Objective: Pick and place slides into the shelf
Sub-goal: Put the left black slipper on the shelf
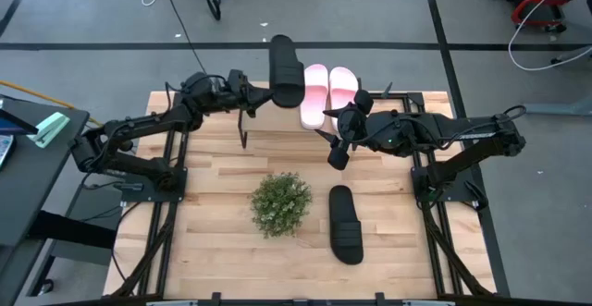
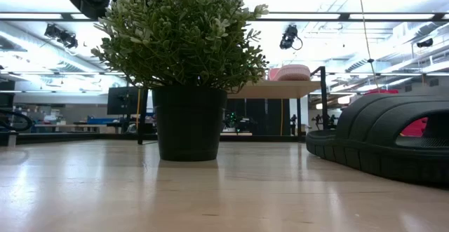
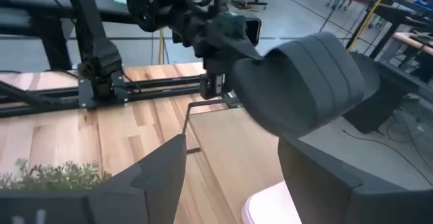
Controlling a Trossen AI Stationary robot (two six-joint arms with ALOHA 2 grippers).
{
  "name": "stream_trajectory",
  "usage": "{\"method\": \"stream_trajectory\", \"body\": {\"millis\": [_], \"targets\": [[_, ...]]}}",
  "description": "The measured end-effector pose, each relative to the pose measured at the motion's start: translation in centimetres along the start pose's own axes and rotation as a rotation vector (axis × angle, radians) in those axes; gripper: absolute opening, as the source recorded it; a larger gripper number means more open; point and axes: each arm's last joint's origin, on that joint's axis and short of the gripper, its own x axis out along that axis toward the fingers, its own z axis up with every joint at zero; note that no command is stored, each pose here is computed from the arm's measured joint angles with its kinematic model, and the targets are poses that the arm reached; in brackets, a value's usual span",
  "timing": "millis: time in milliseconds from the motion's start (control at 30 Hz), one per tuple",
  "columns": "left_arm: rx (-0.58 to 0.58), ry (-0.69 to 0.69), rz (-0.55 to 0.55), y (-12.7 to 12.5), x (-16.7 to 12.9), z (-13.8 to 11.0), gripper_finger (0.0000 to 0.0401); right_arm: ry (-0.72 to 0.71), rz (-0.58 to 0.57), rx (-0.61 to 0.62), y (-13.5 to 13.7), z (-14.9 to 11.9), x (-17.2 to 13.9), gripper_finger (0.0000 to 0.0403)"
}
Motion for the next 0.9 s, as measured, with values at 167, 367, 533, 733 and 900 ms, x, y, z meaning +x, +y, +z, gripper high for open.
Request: {"method": "stream_trajectory", "body": {"millis": [167,367,533,733,900], "targets": [[-0.009,-0.016,0.038,1.0,0.2,-1.1,0.0052,0.008,0.01,-0.055,-0.7,0.0,0.5,0.024],[-0.024,0.005,0.094,1.6,0.4,-1.8,0.0052,0.021,0.068,-0.138,-1.6,0.0,1.1,0.024],[-0.061,0.009,0.163,2.2,0.6,-2.6,0.0052,0.056,0.062,-0.188,-2.2,-0.4,1.4,0.024],[-0.102,-0.009,0.232,2.8,0.7,-3.2,0.0052,0.108,0.113,-0.204,-2.8,-0.9,1.7,0.024],[-0.093,-0.018,0.238,2.9,0.7,-3.2,0.0052,0.122,0.156,-0.244,-3.0,-1.1,1.8,0.024]]}}
